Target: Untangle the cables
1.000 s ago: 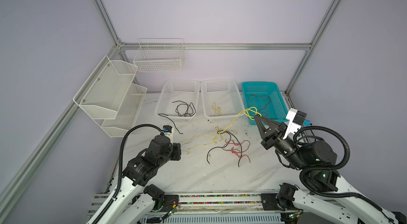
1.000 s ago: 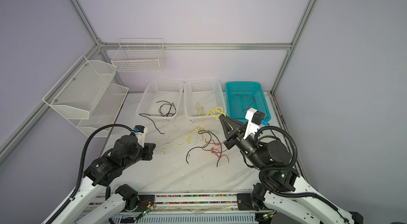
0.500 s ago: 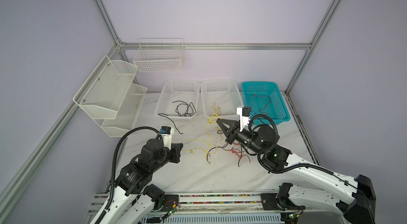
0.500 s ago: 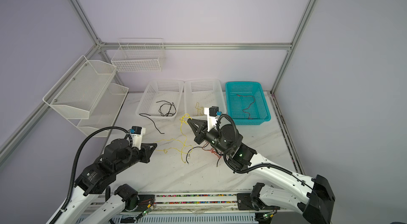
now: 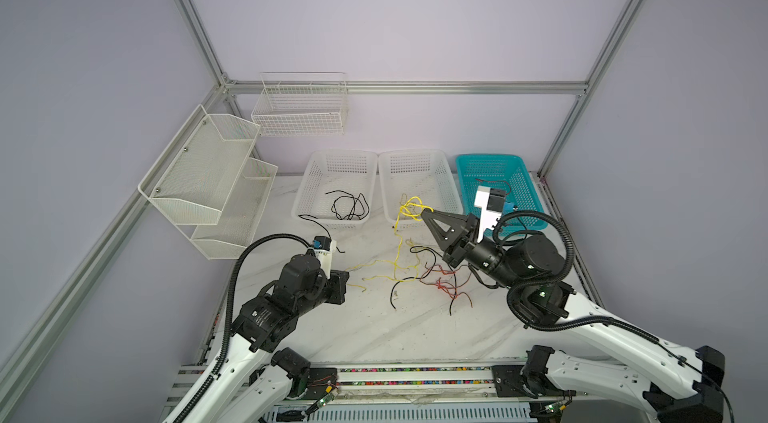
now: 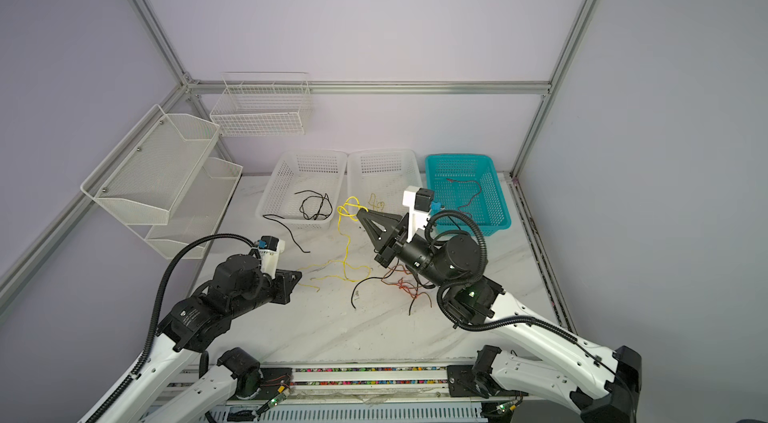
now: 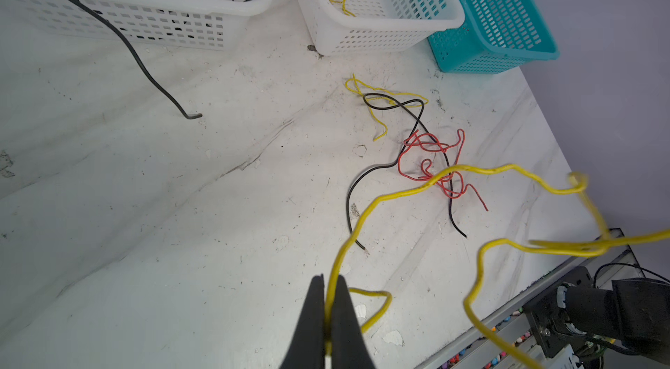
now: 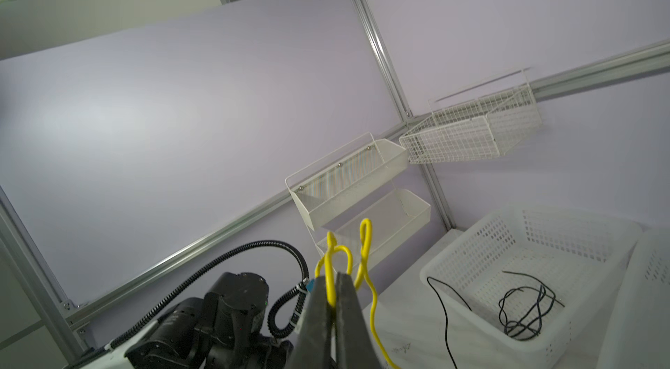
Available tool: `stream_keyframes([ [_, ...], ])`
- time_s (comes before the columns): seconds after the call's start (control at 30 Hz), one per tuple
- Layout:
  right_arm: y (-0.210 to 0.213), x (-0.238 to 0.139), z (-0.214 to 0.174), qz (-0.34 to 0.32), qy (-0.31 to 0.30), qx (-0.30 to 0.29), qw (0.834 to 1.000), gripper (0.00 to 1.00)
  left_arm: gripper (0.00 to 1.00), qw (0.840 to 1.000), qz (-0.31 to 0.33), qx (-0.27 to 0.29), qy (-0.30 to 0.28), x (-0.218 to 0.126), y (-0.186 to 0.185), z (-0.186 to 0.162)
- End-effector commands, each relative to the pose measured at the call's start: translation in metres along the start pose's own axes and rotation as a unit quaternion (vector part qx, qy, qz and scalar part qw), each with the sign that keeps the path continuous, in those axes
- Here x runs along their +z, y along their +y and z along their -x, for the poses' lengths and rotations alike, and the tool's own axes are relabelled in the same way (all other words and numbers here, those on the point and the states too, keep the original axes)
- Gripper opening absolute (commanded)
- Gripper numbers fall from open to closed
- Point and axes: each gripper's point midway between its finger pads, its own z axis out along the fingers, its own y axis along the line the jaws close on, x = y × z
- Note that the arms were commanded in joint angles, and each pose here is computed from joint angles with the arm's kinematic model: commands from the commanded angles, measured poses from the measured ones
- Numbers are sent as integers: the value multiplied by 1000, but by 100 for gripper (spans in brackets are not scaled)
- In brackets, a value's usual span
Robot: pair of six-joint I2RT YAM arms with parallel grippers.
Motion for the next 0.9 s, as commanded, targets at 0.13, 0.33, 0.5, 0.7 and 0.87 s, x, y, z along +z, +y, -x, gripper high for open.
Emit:
stream_keyframes([
  [0.13,14,-54,124,-89,-159,-73,980,0,0,1000,1,21,18,7,-6,-5],
  [0.33,14,-84,162,-131,-211,-84,965,0,0,999,2,34,24,7,-11,-10],
  [0.5,20,-65,116,-68,-144,-74,984,0,0,999,-36,31,14,0,-24,-7],
  [0.7,11,-55,54,-23,-88,-49,995,0,0,989,-146,-20,5,-4,-57,-12],
  [0.87,13,-57,29,11,-64,-45,997,0,0,983,-183,-26,-8,-13,-67,-8],
])
